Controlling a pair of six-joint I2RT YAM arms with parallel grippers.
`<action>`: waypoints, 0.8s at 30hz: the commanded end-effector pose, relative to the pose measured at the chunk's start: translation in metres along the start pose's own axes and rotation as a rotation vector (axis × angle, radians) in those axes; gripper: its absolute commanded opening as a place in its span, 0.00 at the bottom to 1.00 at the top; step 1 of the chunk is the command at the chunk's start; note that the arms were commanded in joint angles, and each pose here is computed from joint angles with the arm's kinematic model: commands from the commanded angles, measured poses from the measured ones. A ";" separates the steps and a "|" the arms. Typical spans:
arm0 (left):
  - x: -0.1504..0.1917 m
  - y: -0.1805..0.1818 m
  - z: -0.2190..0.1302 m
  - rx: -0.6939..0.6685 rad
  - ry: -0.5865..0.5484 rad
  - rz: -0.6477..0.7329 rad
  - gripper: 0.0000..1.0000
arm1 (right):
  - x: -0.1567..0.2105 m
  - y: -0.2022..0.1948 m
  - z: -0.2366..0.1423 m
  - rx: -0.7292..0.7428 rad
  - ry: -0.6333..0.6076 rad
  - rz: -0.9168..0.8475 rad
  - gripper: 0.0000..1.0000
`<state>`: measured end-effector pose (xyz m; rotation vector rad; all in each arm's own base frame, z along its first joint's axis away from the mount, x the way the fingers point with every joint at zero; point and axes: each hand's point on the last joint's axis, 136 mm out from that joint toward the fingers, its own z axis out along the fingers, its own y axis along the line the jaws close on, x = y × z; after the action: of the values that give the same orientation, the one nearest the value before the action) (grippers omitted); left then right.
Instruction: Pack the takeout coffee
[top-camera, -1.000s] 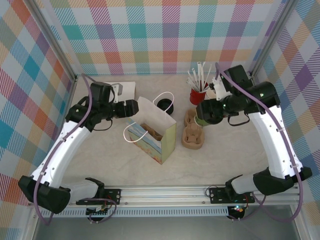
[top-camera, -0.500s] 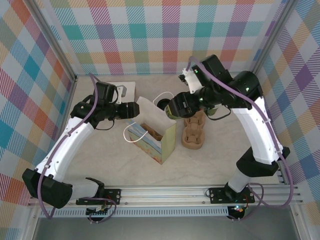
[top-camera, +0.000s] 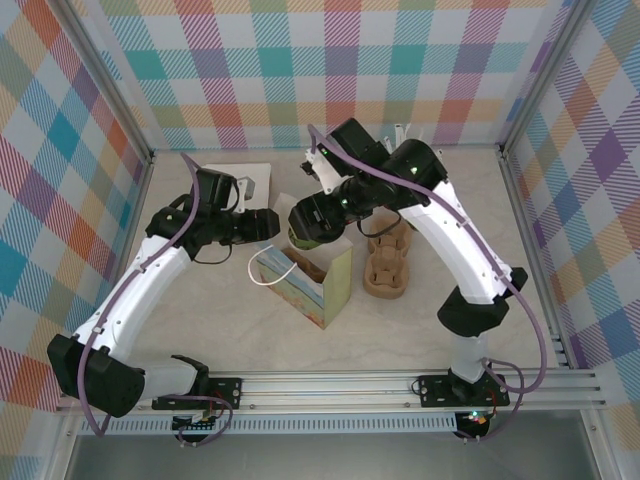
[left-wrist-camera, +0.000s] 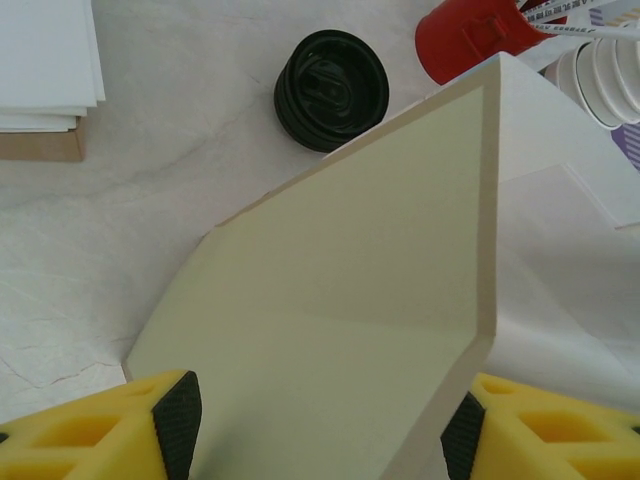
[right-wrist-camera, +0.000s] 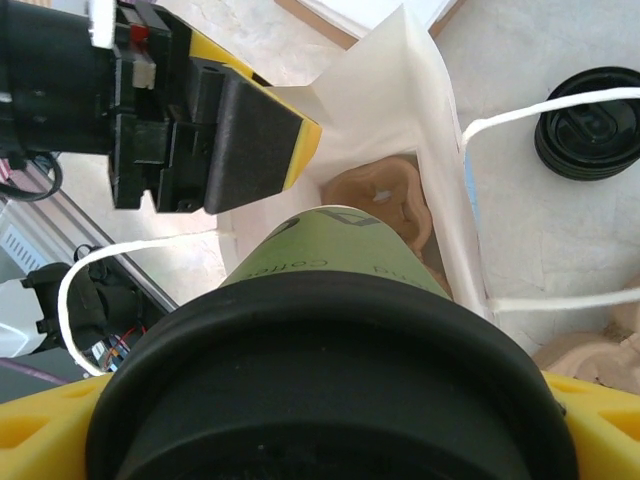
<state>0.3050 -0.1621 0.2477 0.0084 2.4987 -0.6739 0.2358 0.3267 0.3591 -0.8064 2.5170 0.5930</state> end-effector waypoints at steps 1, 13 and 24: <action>0.000 -0.005 -0.005 0.035 -0.017 -0.018 0.64 | -0.001 0.007 0.002 -0.020 0.002 0.030 0.88; 0.007 -0.001 -0.006 0.031 -0.019 -0.024 0.64 | 0.014 0.021 0.037 -0.034 0.115 0.044 0.88; 0.012 0.008 -0.005 -0.004 -0.025 0.027 0.64 | 0.024 0.005 0.056 0.024 0.171 0.079 0.89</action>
<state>0.2954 -0.1596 0.2441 0.0040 2.4814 -0.6902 0.2279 0.3521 0.3043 -0.8163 2.6959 0.5479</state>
